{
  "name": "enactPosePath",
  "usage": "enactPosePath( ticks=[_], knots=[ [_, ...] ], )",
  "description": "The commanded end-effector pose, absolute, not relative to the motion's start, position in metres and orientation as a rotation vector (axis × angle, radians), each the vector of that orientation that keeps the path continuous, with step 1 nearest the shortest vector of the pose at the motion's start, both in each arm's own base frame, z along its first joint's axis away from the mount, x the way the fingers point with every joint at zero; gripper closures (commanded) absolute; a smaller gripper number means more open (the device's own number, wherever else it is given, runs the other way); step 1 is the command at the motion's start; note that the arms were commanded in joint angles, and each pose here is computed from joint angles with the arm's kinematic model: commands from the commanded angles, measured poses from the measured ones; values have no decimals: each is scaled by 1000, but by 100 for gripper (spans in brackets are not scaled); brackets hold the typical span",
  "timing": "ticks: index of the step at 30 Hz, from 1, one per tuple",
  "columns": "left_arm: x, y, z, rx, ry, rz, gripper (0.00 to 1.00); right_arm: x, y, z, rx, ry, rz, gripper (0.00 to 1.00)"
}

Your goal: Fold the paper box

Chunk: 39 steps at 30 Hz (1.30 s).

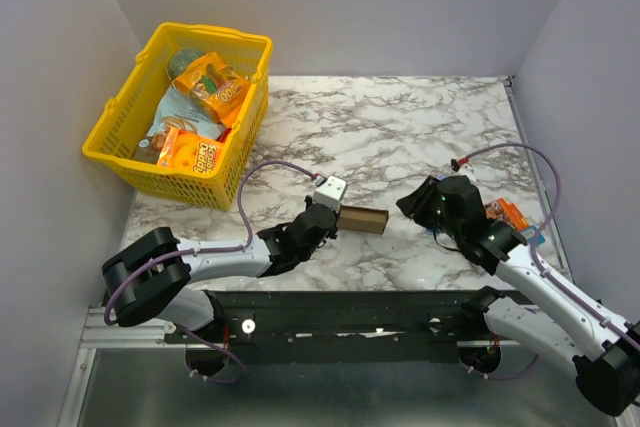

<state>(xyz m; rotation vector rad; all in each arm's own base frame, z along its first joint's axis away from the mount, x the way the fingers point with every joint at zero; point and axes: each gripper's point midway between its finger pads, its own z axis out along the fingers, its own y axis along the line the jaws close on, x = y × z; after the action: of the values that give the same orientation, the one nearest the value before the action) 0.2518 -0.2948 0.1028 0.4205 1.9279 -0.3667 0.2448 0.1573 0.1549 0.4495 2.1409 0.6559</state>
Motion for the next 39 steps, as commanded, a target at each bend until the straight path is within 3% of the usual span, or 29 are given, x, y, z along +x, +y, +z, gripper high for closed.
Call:
enactPosePath(
  ticks=[1,6,13,20,39],
  knots=[
    [223,-268,40,591,2118,-227,100,243,152,141,176,2269,471,59],
    [223,-267,40,589,2121,-223,100,244,172,136,28,2305,527,65],
    [224,-270,38,600,2125,-221,100,241,188,129,-49,2315,584,67],
    [224,-271,38,605,2126,-221,100,247,188,124,-33,2326,544,67],
    [223,-270,37,602,2129,-219,100,249,192,116,-23,2365,542,82]
  ],
)
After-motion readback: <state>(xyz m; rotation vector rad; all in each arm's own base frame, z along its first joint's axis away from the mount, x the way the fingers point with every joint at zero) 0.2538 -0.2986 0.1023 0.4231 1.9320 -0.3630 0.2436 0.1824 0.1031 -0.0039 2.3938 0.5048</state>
